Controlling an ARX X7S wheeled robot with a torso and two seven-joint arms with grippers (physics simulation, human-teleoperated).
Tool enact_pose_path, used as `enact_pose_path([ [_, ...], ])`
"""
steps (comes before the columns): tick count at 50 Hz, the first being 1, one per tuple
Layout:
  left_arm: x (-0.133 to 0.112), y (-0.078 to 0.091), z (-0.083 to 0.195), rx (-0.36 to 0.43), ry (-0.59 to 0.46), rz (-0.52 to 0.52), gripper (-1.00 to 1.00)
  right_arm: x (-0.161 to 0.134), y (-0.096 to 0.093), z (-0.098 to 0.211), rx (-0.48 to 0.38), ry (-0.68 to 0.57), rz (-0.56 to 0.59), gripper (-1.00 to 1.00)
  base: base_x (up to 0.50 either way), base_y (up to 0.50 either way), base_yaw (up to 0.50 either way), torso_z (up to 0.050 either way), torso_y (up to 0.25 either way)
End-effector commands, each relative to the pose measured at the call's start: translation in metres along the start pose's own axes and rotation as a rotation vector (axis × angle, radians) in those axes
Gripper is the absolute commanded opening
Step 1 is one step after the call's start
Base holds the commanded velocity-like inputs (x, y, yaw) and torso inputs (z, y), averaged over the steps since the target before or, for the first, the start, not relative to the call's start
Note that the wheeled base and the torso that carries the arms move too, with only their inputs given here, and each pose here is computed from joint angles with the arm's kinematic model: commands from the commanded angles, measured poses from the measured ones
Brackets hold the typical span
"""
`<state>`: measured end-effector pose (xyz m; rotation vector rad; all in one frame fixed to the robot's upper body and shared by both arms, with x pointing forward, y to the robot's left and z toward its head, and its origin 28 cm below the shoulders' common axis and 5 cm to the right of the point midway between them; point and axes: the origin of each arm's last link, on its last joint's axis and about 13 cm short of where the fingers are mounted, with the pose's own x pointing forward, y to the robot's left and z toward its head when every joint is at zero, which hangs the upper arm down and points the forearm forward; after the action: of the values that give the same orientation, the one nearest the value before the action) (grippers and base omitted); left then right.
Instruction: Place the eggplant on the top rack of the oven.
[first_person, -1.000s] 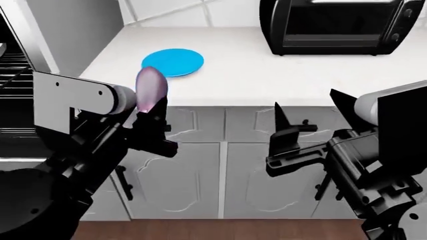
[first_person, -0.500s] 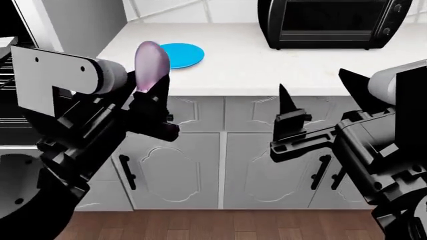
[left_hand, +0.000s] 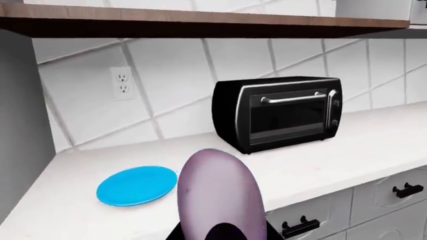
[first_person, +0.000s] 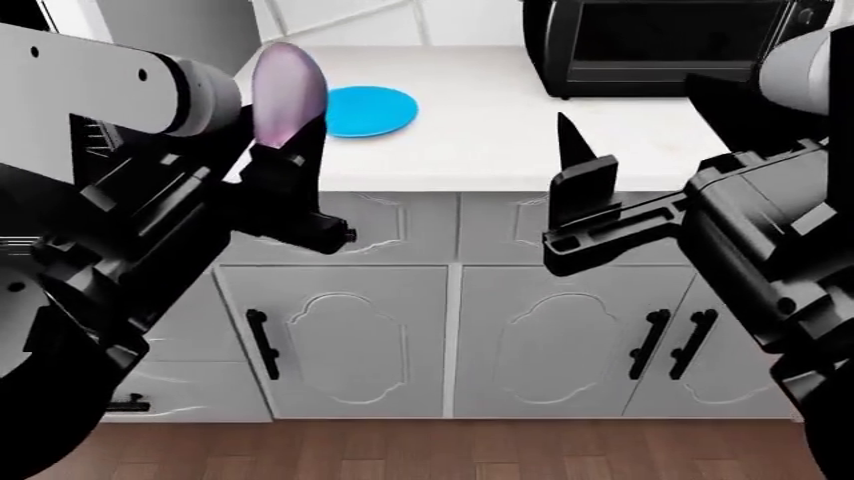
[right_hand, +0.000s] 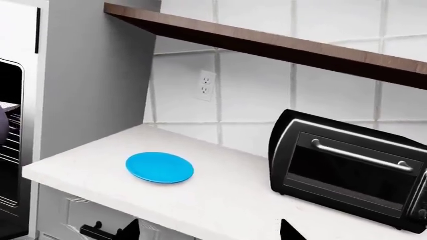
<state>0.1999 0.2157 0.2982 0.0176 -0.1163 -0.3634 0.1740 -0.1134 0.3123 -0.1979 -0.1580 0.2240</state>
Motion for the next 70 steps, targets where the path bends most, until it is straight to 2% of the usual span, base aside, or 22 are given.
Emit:
enact_pose_path([
  [1,-0.002,0.003,0.003,0.017,0.018,0.029,-1.00,0.002,0.001,0.005,-0.009,0.015,0.024,1.00,0.00,0.50,0.00,0.000,0.000],
  [32,-0.004,0.000,0.008,0.010,-0.003,0.051,-1.00,-0.002,0.002,-0.001,-0.012,0.005,0.025,1.00,0.00,0.50,0.00,0.000,0.000],
  [53,0.002,0.015,0.004,-0.005,0.008,0.074,-1.00,0.004,0.002,0.001,-0.024,0.007,0.027,1.00,0.00,0.50,0.00,0.000,0.000],
  [70,0.004,0.013,0.001,-0.003,0.017,0.079,-1.00,0.004,0.002,0.000,-0.014,0.006,0.030,1.00,0.00,0.50,0.00,0.000,0.000],
])
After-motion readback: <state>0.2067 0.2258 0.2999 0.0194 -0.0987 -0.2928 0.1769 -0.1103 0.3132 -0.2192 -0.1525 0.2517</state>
